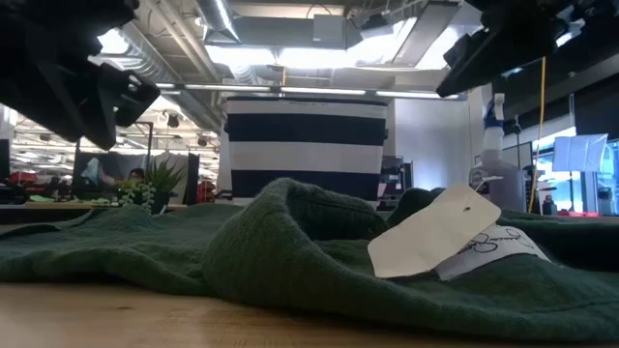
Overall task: Fold Laundry from Bin
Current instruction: Fold the green polo shirt
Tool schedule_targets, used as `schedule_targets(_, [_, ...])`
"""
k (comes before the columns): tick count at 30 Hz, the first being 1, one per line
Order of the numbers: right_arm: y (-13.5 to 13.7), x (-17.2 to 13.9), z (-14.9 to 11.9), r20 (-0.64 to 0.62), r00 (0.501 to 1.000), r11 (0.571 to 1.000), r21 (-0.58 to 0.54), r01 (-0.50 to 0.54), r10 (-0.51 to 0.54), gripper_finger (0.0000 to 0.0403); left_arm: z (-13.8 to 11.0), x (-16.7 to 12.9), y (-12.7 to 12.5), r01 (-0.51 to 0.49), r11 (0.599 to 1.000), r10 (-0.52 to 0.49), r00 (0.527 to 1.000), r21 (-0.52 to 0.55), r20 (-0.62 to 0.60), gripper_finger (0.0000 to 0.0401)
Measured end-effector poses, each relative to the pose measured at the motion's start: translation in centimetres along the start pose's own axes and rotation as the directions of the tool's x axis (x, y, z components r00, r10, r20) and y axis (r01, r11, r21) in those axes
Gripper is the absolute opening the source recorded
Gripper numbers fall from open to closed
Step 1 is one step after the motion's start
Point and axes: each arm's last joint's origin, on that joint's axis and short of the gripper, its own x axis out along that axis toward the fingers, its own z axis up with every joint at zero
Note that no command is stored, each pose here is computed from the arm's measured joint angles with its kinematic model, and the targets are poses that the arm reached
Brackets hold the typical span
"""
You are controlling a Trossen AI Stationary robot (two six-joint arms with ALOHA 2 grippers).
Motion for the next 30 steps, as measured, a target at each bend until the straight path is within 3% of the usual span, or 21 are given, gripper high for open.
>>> schedule_targets(6, [0.5,-0.1,-0.3,-0.033,0.996,0.997,0.011,-0.081,0.081,0.0147,1.0,0.7,-0.9,0.025,1.0,-0.025,1.0,0.004,-0.006,0.0109])
schedule_targets(17, [4.7,-0.2,-1.5,-0.089,0.991,0.995,-0.002,-0.101,0.1,0.0147,3.3,3.0,-2.4,0.071,0.997,-0.072,0.997,-0.007,-0.039,0.0182])
schedule_targets(24, [7.7,1.3,-3.5,-0.206,0.974,0.993,-0.047,-0.109,0.097,0.0147,2.6,5.6,-4.8,0.098,0.993,-0.089,0.987,0.06,-0.131,0.0197])
schedule_targets(30, [9.2,2.0,-4.6,-0.275,0.957,0.991,-0.075,-0.115,0.091,0.0147,3.1,7.0,-6.4,0.044,0.99,-0.021,0.985,0.131,-0.171,0.0198])
